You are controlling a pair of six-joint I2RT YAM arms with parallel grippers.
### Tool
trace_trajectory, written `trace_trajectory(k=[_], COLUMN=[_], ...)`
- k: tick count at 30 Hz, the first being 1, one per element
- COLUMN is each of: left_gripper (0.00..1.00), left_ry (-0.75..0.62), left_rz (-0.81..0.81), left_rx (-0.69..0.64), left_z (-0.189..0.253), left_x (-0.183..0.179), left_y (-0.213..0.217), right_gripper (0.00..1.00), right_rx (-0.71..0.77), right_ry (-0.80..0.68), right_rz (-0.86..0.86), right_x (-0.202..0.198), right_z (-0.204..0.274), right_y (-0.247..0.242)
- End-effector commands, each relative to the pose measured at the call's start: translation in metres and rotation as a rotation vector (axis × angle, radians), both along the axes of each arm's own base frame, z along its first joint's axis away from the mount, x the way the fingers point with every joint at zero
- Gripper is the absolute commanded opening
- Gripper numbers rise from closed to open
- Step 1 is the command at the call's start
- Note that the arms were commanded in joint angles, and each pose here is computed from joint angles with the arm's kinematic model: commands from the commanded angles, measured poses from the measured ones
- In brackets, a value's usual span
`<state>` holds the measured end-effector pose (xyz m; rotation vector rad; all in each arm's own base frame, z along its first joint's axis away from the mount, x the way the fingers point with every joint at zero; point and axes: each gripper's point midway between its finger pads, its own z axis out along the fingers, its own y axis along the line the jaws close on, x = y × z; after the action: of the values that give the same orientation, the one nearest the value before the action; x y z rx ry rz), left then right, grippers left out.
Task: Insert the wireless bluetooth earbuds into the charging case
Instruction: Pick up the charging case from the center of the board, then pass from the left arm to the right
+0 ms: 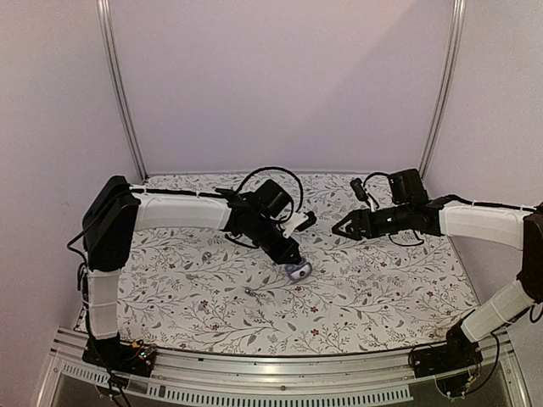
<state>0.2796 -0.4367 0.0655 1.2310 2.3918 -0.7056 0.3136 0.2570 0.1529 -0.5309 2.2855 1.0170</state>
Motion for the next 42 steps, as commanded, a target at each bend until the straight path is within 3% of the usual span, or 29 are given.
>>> trace_trajectory(k=[1,5,10,14,17,21,29,37,42], left_gripper=[0.00,0.00,0.00,0.00,0.00,0.00,0.00,0.00,0.00], left_ry=[-0.133,-0.214,-0.289,-0.348,-0.387,-0.400,-0.393,-0.399,-0.403], left_rz=[-0.051,-0.065,-0.072,-0.063,-0.036,-0.010,0.010,-0.002,-0.004], left_rx=[-0.096,-0.141,-0.196,-0.209,-0.178,-0.143,-0.125,-0.099,-0.096], left_z=[0.052,0.080,0.117,0.139,0.144,0.140,0.135,0.132,0.129], left_x=[-0.002,-0.002,-0.002,-0.002,0.003,0.007,0.008,0.005,0.004], left_y=[-0.013,-0.014,-0.014,-0.015,-0.014,-0.014,-0.016,-0.019,-0.020], right_gripper=[0.72,0.75,0.77,0.80,0.86,0.86,0.74,0.69,0.60], right_rx=[0.064,0.148,0.218,0.289,0.290,0.290,0.274,0.283,0.297], right_ry=[0.061,0.091,-0.071,-0.095,-0.127,-0.136,-0.024,-0.033,-0.024], right_rz=[0.113,0.215,0.292,0.346,0.335,0.267,0.283,0.305,0.328], right_x=[-0.017,-0.034,-0.049,-0.061,-0.065,-0.062,-0.062,-0.055,-0.056], right_z=[-0.006,-0.005,0.020,0.035,0.044,0.056,0.041,0.048,0.049], right_y=[0.012,0.022,0.022,0.028,0.036,0.047,0.068,0.082,0.086])
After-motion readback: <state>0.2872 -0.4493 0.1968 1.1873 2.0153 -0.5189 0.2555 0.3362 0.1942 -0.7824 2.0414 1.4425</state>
